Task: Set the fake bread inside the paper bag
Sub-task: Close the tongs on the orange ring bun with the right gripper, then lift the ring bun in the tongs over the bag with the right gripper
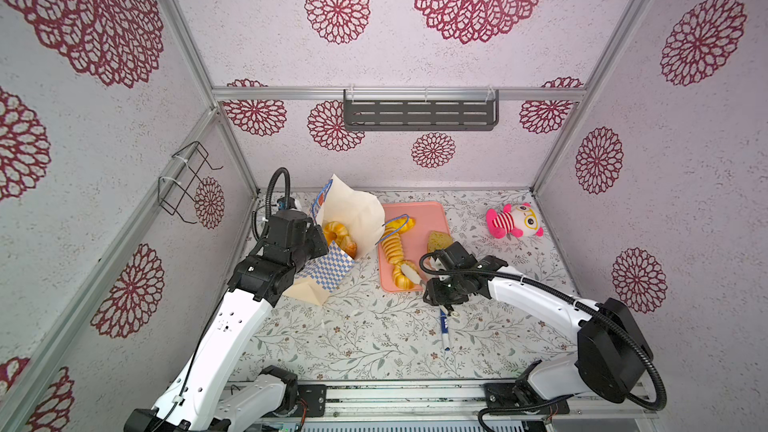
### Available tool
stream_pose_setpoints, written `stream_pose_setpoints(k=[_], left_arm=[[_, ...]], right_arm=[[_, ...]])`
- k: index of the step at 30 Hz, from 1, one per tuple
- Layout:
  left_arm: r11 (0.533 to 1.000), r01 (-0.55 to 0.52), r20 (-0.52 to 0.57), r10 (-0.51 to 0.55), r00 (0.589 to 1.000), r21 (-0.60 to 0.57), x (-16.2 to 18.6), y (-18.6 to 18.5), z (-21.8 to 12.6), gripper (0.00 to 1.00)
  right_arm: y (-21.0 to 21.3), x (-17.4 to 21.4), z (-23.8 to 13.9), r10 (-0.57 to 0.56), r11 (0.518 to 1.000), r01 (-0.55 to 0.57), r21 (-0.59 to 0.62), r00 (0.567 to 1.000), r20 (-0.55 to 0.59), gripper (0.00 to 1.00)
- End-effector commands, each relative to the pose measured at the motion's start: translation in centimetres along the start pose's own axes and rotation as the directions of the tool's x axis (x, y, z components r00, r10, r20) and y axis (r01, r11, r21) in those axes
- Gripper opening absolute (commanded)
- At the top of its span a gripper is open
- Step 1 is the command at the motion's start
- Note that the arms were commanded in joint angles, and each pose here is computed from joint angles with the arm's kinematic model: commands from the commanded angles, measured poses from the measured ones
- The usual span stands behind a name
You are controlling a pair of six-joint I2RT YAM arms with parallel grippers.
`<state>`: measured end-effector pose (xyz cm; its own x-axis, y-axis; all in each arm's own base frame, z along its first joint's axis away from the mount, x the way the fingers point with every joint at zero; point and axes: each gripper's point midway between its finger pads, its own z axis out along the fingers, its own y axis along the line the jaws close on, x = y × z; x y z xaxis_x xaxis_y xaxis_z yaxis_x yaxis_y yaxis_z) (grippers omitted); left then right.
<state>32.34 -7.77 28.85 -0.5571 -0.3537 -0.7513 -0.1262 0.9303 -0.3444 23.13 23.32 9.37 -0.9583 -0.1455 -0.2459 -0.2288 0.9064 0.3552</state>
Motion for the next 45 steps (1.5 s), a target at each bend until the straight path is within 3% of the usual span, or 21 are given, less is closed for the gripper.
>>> stream_pose_setpoints(k=[1,5,13,23,33,45], left_arm=[[1.000,-0.001,-0.005,0.001,1.000,-0.020,0.3,0.7,-0.1,0.00],[1.000,0.000,-0.002,0.000,1.000,-0.019,0.3,0.7,-0.2,0.00],[1.000,-0.002,0.004,0.003,1.000,-0.018,0.1,0.7,-0.4,0.00],[1.000,-0.006,0.003,0.006,1.000,-0.016,-0.3,0.4,-0.2,0.00],[1.000,-0.008,0.000,0.008,1.000,-0.010,-0.4,0.1,-0.2,0.00],[1.000,-0.005,-0.002,0.005,1.000,-0.006,-0.5,0.0,-0.1,0.00]], right_arm=[[0.4,-0.6,0.0,-0.023,0.999,0.024,-0.022,1.000,0.018,0.49],[0.2,-0.7,0.3,-0.022,1.000,0.022,-0.018,1.000,0.018,0.46],[-0.3,-0.5,0.3,-0.009,1.000,0.009,-0.017,1.000,0.023,0.32],[-0.6,-1.9,-2.8,0.025,0.999,-0.021,-0.031,0.992,0.122,0.21],[-1.5,-4.2,-8.1,0.063,0.998,-0.056,-0.033,0.962,0.267,0.18],[0.4,-7.1,-13.5,0.034,0.998,-0.011,-0.064,0.923,0.384,0.18]])
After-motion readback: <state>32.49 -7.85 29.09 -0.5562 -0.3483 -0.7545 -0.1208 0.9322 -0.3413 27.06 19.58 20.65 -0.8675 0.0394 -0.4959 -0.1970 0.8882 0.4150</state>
